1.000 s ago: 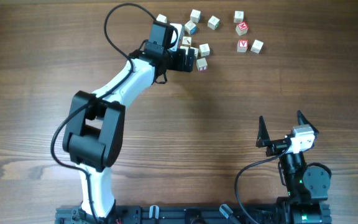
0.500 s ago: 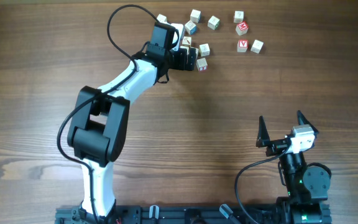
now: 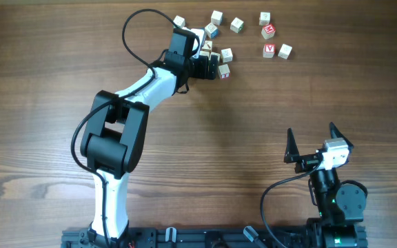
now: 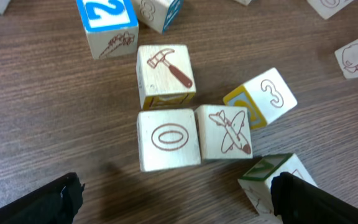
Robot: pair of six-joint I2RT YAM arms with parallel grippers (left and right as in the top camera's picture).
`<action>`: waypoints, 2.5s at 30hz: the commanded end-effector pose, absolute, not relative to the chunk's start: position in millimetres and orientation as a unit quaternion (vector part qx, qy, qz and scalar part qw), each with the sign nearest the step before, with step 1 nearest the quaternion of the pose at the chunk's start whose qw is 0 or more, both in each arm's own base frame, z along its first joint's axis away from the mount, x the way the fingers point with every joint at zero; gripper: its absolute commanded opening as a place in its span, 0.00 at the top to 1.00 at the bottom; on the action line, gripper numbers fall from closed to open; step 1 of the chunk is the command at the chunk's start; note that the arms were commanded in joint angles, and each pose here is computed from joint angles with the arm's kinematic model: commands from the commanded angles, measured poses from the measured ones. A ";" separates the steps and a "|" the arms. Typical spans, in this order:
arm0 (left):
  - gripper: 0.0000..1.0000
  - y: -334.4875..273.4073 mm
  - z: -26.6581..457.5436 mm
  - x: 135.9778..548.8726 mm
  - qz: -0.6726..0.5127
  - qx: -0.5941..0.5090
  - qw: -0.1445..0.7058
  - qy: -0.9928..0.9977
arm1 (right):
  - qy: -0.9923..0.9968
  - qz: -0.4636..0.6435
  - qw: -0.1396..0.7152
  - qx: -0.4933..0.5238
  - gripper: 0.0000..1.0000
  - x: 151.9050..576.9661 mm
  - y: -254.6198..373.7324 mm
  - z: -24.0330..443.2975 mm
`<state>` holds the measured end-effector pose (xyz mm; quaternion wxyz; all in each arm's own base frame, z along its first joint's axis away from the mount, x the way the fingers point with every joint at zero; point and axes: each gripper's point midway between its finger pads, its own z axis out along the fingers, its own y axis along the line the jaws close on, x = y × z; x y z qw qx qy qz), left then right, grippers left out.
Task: Form a tower
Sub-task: 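Lower the left gripper and grasp the white block marked 0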
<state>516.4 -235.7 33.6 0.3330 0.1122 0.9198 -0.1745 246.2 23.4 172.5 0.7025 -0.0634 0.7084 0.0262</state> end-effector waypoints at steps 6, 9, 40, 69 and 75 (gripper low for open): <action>0.00 -242.1 36.2 525.6 -0.180 0.125 0.352 0.910 | 0.704 0.030 0.707 -0.063 0.00 245.6 24.6 175.2; 0.00 -243.7 33.0 529.4 -0.182 0.125 0.359 0.907 | 0.704 0.030 0.707 -0.063 0.00 245.6 24.5 175.3; 0.00 -225.7 64.5 538.1 -0.144 0.089 0.390 0.905 | 0.704 0.030 0.707 -0.063 0.00 245.6 24.6 175.2; 0.00 -205.7 1.7 565.7 -0.133 0.076 0.408 0.900 | 0.704 0.030 0.707 -0.063 0.00 245.7 24.5 175.0; 0.00 -178.9 -20.8 550.7 -0.048 0.098 0.364 0.925 | 0.704 0.030 0.707 -0.063 0.00 245.7 24.6 175.0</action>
